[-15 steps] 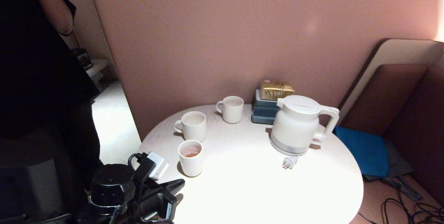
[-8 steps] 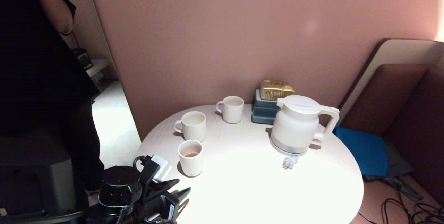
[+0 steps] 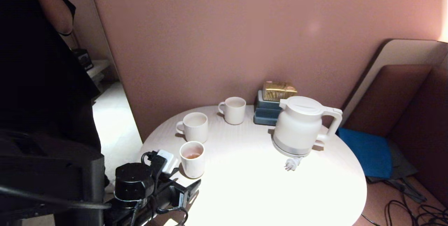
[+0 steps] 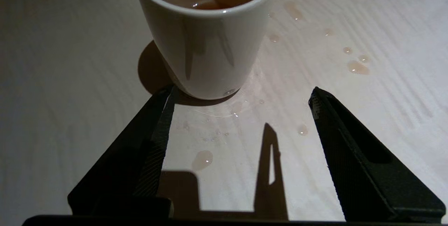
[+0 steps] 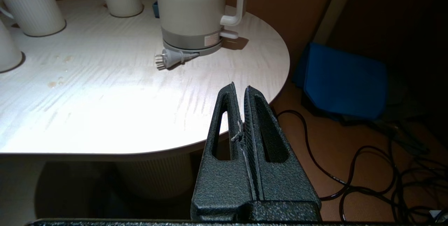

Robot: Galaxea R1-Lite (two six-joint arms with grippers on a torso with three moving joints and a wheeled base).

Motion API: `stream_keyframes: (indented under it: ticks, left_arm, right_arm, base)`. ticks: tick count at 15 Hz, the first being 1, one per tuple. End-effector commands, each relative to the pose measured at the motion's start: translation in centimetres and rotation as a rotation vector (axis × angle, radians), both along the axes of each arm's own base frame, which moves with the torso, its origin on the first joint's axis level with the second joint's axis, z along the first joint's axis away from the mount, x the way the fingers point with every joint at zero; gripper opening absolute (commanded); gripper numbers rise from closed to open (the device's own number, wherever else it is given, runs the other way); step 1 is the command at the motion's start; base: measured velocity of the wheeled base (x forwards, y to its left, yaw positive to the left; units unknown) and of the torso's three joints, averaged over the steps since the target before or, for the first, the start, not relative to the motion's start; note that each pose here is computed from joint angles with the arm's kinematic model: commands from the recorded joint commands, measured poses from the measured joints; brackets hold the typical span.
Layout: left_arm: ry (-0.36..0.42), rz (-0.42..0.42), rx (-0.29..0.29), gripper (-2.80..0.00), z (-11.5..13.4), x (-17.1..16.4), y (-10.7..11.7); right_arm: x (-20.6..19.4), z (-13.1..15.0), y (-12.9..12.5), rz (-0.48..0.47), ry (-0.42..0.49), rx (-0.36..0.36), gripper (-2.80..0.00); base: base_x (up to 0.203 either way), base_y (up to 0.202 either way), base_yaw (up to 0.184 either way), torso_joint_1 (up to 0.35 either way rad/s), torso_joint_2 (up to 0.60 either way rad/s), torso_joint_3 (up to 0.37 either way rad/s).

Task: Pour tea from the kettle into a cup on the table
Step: Pick up the cup

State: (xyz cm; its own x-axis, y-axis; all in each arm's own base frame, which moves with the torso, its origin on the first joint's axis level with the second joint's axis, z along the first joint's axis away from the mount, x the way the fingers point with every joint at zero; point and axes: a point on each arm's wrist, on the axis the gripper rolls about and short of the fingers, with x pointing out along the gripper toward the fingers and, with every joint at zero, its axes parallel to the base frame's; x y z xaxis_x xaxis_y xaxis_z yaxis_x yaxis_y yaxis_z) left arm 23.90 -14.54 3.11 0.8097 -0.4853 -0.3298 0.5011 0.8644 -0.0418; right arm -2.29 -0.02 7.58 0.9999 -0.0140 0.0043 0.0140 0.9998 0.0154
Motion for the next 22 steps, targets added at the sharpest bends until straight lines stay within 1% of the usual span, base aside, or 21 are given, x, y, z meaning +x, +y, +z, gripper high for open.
stream_keyframes:
  ticks: [1,6,9,12,16,20,22]
  left_arm:
    - [-0.008,0.004,-0.003,0.00,-1.1,0.9,-0.5]
    - [-0.079,0.016,-0.043,0.00,-0.5,3.1,-1.8]
    - [-0.091,0.025,-0.047,0.00,-0.9,4.0,-2.3]
    - [-0.077,0.027,-0.038,0.00,-1.2,3.8,-2.1]
    - [-0.084,0.075,-0.039,0.00,-1.4,4.9,-0.9]
    - [-0.107,0.085,-0.051,0.00,-1.4,6.0,-1.1]
    - [-0.101,0.085,-0.047,0.00,-1.4,6.1,-1.2]
  right_arm:
    - [0.0,0.0,0.0,0.000,0.000,0.000,-2.80]
    - [0.0,0.0,0.0,0.000,0.000,0.000,-2.80]
    - [0.0,0.0,0.0,0.000,0.000,-0.002,-2.80]
    - [0.0,0.0,0.0,0.000,0.001,-0.002,-2.80]
    - [0.0,0.0,0.0,0.000,0.000,-0.002,-2.80]
    - [0.0,0.0,0.0,0.000,0.000,0.000,-2.80]
    - [0.0,0.0,0.0,0.000,0.001,0.000,-2.80]
  base:
    - [0.000,0.000,0.000,0.000,0.00,0.000]
    - [0.000,0.000,0.000,0.000,0.00,0.000]
    - [0.000,0.000,0.000,0.000,0.00,0.000]
    - [0.000,0.000,0.000,0.000,0.00,0.000]
    - [0.000,0.000,0.000,0.000,0.00,0.000]
    - [0.000,0.000,0.000,0.000,0.00,0.000]
    - [0.000,0.000,0.000,0.000,0.00,0.000]
